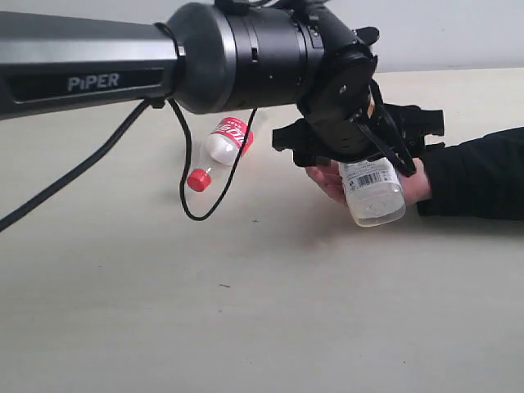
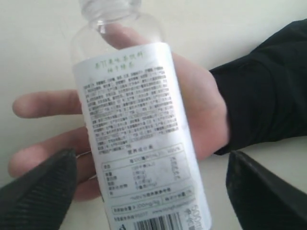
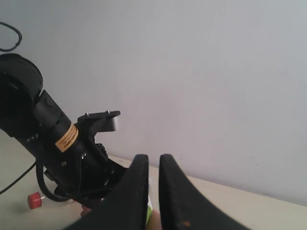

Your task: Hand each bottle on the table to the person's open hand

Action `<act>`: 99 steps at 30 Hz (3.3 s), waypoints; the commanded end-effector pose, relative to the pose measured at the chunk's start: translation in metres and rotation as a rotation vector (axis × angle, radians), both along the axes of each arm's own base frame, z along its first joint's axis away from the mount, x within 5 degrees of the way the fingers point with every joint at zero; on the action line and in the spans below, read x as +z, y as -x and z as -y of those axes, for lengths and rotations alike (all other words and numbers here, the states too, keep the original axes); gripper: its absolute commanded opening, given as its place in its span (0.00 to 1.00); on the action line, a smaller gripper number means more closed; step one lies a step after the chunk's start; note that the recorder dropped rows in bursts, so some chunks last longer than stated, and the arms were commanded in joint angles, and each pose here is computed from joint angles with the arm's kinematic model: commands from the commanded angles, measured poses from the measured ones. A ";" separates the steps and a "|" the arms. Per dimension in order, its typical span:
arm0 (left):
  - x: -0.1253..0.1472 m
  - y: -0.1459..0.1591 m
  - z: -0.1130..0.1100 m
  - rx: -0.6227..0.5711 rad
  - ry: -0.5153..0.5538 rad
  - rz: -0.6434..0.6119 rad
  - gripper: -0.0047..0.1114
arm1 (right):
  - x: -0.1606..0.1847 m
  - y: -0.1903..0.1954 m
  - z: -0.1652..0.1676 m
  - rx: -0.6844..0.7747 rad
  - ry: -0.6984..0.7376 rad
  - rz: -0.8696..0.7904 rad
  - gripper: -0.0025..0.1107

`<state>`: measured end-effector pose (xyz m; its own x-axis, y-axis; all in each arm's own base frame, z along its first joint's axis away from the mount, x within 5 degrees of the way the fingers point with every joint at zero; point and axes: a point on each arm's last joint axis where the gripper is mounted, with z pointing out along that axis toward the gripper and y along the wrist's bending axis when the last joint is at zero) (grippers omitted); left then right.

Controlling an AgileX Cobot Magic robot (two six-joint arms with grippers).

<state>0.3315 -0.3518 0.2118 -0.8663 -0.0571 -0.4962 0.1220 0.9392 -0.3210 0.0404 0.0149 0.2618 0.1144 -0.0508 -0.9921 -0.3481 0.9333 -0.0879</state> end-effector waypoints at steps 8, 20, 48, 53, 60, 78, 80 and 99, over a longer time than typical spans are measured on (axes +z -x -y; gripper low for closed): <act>0.064 0.013 -0.020 -0.014 0.010 0.059 0.25 | -0.001 0.000 0.000 -0.005 0.009 0.005 0.11; 0.099 0.067 -0.053 -0.148 -0.298 0.227 0.04 | -0.001 0.000 0.000 -0.005 0.009 0.005 0.11; 0.131 0.237 -0.248 -0.586 -0.322 1.114 0.04 | -0.001 0.000 0.000 -0.005 0.009 0.005 0.11; 0.115 0.236 -0.260 -0.698 -0.607 1.080 0.04 | -0.001 0.000 0.000 -0.005 0.009 0.005 0.11; 0.086 0.240 -0.273 -0.981 -0.919 0.864 0.04 | -0.001 0.000 0.000 -0.005 0.009 0.005 0.11; 0.067 0.252 -0.259 -0.843 -0.463 0.792 0.04 | 0.000 0.000 0.000 -0.004 0.006 0.013 0.11; 0.067 0.252 -0.258 -0.845 -0.450 0.800 0.04 | 0.000 0.000 0.000 -0.004 0.006 0.013 0.11; 0.068 0.251 -0.259 -0.844 -0.478 0.805 0.04 | 0.000 0.000 0.000 -0.004 0.006 0.013 0.11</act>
<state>0.0810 -0.0939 0.2797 0.0058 0.6992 -0.7149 0.7465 0.4726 0.4684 0.0404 0.0149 0.2618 0.1144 -0.0508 -0.9921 -0.3481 0.9333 -0.0879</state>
